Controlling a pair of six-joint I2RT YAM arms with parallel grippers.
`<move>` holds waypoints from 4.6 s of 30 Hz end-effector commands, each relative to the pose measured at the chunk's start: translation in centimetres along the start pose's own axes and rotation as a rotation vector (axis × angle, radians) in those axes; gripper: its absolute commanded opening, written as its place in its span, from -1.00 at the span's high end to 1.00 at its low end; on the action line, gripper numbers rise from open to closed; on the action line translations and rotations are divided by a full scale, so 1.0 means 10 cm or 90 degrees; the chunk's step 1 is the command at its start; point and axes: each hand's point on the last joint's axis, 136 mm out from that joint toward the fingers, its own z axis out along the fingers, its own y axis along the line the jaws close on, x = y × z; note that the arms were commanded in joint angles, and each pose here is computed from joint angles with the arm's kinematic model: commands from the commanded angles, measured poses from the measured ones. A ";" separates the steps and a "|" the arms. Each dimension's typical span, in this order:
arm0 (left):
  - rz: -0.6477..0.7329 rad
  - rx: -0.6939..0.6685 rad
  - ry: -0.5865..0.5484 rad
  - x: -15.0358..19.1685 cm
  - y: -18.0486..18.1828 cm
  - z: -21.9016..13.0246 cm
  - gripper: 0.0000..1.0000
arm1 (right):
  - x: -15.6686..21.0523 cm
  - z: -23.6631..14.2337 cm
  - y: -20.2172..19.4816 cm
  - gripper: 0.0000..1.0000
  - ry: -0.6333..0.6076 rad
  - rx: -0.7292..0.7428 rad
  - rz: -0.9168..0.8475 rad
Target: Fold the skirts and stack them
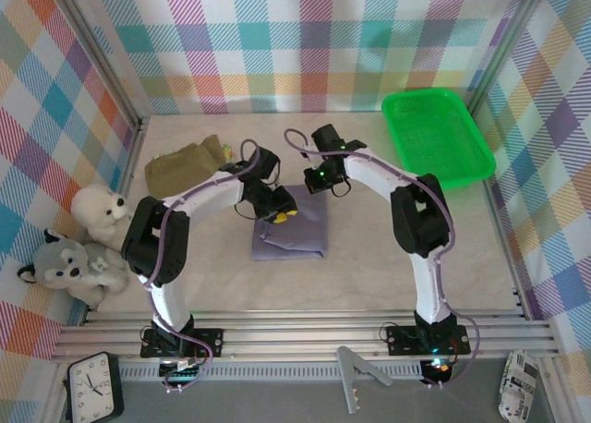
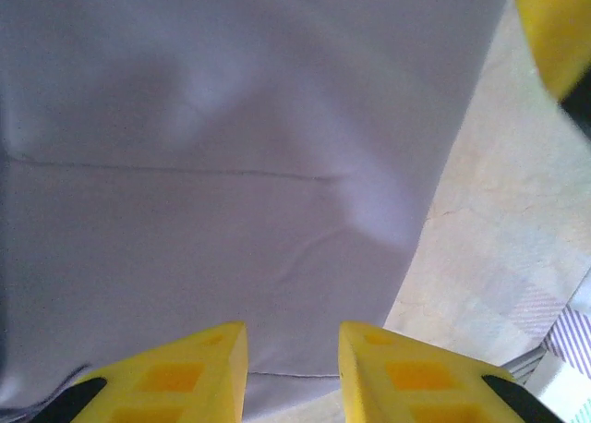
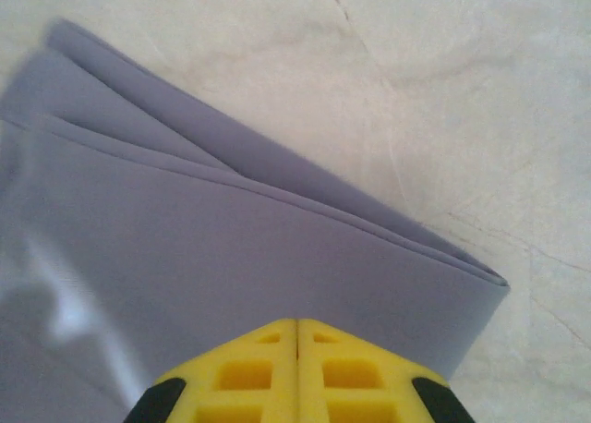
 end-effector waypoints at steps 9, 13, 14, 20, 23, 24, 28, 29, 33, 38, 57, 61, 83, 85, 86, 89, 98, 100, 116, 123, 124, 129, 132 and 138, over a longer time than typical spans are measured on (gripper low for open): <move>-0.009 -0.136 0.031 0.12 0.72 0.16 0.36 | 0.76 0.05 -0.30 1.00 0.168 0.059 0.132; 0.027 -0.166 0.041 0.07 0.78 0.21 0.36 | 1.14 -0.04 -0.25 1.00 0.186 0.043 0.198; 0.039 -0.154 0.053 0.06 0.73 0.25 0.36 | 1.26 -0.06 -0.19 0.99 0.190 0.025 0.230; 0.095 -0.130 0.062 -0.19 0.46 0.38 0.36 | 1.45 -0.05 0.23 0.90 0.106 -0.116 0.456; 0.109 -0.123 0.063 -0.28 0.33 0.38 0.36 | 1.41 -0.06 0.37 0.88 0.053 -0.134 0.507; 0.115 -0.117 0.059 -0.30 0.28 0.36 0.36 | 1.39 -0.09 0.39 0.87 0.046 -0.122 0.505; 0.140 -0.126 0.025 -0.39 0.20 0.16 0.34 | 1.24 -0.30 0.29 0.66 -0.013 -0.074 0.504; 0.142 -0.126 0.013 -0.41 0.18 0.08 0.29 | 1.20 -0.36 0.25 0.55 -0.031 -0.068 0.499; 0.126 -0.115 -0.034 -0.47 0.19 -0.25 0.13 | 1.00 -0.55 0.09 0.24 -0.088 -0.054 0.438; 0.092 -0.153 -0.101 -0.58 0.42 -0.56 0.04 | 0.65 -0.63 0.00 0.17 -0.151 -0.071 0.264; 0.011 -0.168 -0.045 -0.38 0.69 -0.23 0.07 | 0.44 -0.06 0.03 0.19 -0.025 -0.105 0.062; 0.013 -0.168 -0.045 -0.37 0.67 -0.21 0.07 | 0.46 -0.07 0.08 0.21 -0.029 -0.125 0.059; 0.016 -0.192 -0.009 -0.28 0.75 0.11 0.86 | 0.25 -0.55 0.33 1.00 -0.113 -0.169 0.041; 0.012 -0.170 -0.028 -0.30 0.75 0.02 1.00 | 0.20 -0.68 0.34 1.00 -0.138 -0.168 0.040; 0.010 -0.153 -0.040 -0.31 0.75 -0.04 1.00 | 0.18 -0.73 0.34 1.00 -0.149 -0.167 0.039; 0.002 -0.113 -0.069 -0.34 0.79 -0.17 1.00 | 0.08 -0.81 0.34 1.00 -0.180 -0.177 0.037; -0.006 -0.034 -0.062 -0.26 1.09 0.05 1.00 | -0.34 -0.52 0.40 1.00 -0.201 -0.258 -0.021; -0.010 -0.022 -0.068 -0.25 1.13 0.05 1.00 | -0.44 -0.45 0.37 1.00 -0.200 -0.268 -0.026; 0.015 -0.072 -0.122 -0.32 1.21 -0.31 -0.04 | -0.45 -0.59 0.59 1.00 -0.180 -0.347 -0.049; -0.012 -0.103 -0.120 -0.34 1.39 -0.17 0.95 | -0.57 -0.65 0.66 1.00 -0.196 -0.358 -0.049; -0.016 -0.100 -0.117 -0.32 1.41 -0.15 1.00 | -0.60 -0.63 0.63 1.00 -0.202 -0.345 -0.041; -0.035 -0.096 -0.114 -0.20 1.58 -0.08 1.00 | -0.66 -0.09 0.25 1.00 -0.138 -0.245 0.036; -0.041 -0.104 -0.111 -0.15 1.69 -0.06 1.00 | -0.58 0.23 0.14 1.00 -0.073 -0.232 0.075; -0.048 -0.120 -0.100 -0.12 1.81 -0.01 1.00 | -0.53 0.37 0.16 0.95 -0.016 -0.251 0.094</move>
